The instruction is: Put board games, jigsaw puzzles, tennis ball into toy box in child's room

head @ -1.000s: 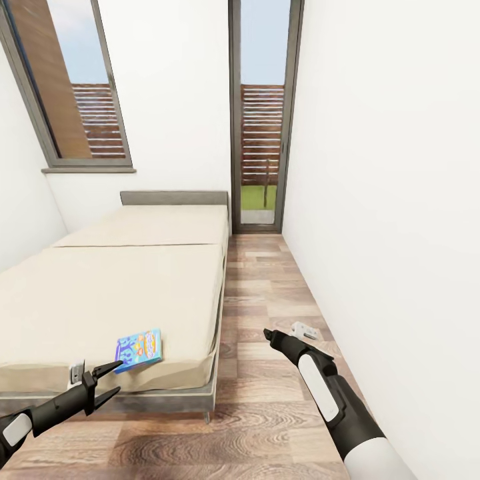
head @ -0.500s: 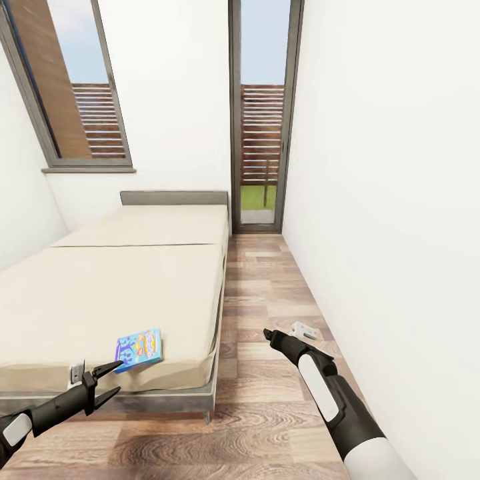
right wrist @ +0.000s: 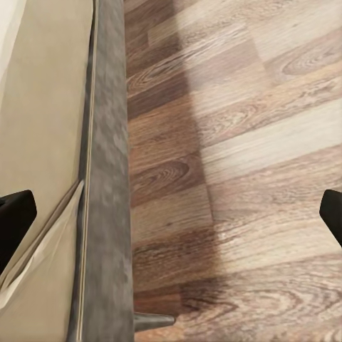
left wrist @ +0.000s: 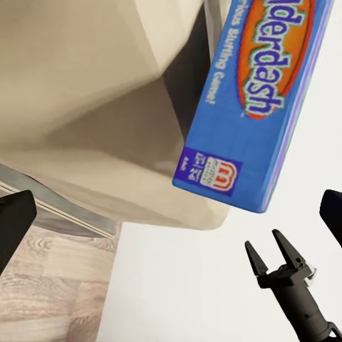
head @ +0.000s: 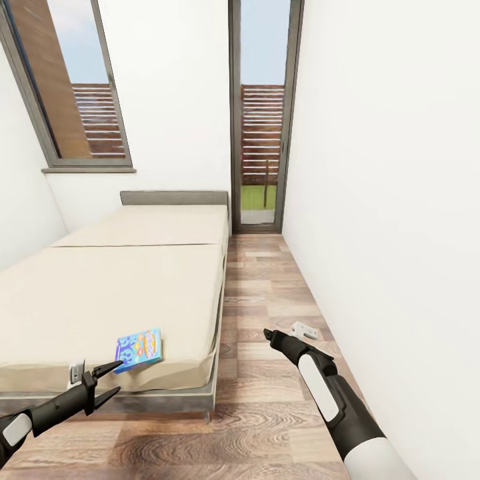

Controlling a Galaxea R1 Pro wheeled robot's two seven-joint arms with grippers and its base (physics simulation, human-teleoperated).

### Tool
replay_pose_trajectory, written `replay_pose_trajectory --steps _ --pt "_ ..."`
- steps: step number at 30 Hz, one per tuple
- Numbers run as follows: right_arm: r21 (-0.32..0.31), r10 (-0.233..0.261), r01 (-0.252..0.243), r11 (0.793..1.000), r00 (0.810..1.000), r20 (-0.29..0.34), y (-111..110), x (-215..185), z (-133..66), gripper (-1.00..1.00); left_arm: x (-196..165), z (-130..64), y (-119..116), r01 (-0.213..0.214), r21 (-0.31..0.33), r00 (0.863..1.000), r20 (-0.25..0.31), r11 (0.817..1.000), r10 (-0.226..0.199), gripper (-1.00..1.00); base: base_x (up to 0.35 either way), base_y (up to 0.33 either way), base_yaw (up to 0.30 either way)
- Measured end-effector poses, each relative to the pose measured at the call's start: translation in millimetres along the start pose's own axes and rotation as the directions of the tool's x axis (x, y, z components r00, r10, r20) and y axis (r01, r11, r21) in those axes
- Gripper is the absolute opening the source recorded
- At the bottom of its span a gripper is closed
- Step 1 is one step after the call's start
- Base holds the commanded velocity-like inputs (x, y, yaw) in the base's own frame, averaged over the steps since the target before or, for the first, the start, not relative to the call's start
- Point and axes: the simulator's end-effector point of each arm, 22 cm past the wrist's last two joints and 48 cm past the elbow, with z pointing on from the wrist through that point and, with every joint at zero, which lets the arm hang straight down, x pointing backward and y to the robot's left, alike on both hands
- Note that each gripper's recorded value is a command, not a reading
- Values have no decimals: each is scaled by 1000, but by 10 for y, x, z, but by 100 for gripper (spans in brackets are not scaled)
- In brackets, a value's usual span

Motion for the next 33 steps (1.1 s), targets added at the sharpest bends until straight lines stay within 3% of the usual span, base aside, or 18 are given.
replay_pose_trajectory --steps 23,33 --pt "0 0 0 1000 1000 0 12 -19 -7 100 -10 -4 -25 -1 1 1000 2 1000 1 100 0 0 0" --pt "0 0 0 1000 1000 0 66 -114 -44 100 -34 -10 -138 0 1 1000 1 1000 0 100 0 0 0"
